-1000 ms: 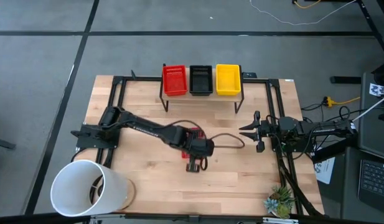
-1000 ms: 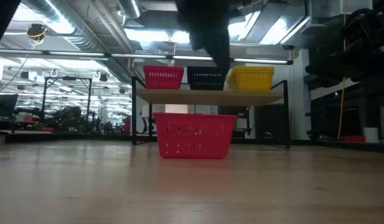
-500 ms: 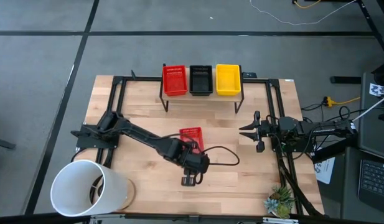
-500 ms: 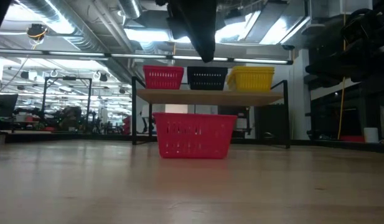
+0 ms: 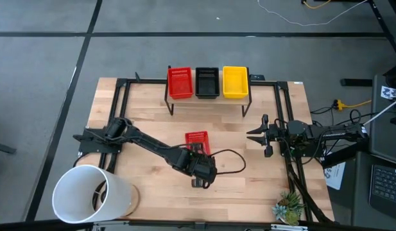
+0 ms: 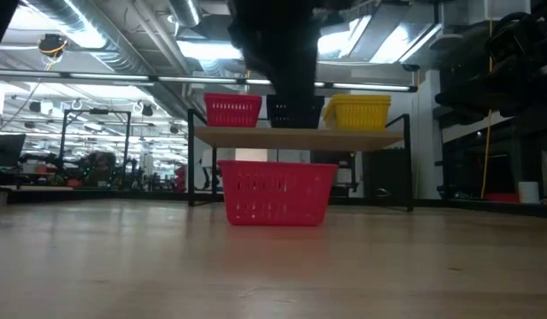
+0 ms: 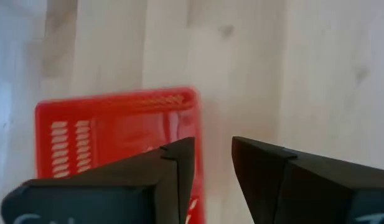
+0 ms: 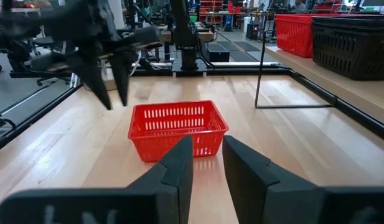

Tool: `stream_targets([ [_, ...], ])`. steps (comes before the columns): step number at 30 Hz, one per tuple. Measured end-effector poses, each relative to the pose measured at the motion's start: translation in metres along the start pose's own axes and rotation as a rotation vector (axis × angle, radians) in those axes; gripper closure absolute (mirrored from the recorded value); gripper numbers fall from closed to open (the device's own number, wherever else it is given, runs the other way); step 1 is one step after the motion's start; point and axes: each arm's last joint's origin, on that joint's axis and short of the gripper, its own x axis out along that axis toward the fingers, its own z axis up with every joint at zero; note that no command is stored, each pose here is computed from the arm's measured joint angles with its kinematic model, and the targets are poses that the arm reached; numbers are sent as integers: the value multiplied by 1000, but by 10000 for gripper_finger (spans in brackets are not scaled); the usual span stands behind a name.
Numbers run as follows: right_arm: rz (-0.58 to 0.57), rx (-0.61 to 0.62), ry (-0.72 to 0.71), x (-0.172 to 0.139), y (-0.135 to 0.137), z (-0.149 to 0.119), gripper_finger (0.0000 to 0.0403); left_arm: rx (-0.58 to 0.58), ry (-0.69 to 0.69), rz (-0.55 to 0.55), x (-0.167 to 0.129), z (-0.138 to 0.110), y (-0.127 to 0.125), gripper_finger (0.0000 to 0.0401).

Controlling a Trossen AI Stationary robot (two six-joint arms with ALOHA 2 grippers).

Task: Stack baskets on shelf by color
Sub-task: Stack the red basket on top of the red baskets on the shelf

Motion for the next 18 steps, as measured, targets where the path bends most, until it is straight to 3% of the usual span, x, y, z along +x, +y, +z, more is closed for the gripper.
stream_targets([
  [7, 0, 0, 0, 0, 0, 0, 315, -3, 51, 10, 23, -4, 0, 300],
  [18, 0, 0, 0, 0, 0, 0, 315, 4, 57, 38, 23, -5, 1, 304],
])
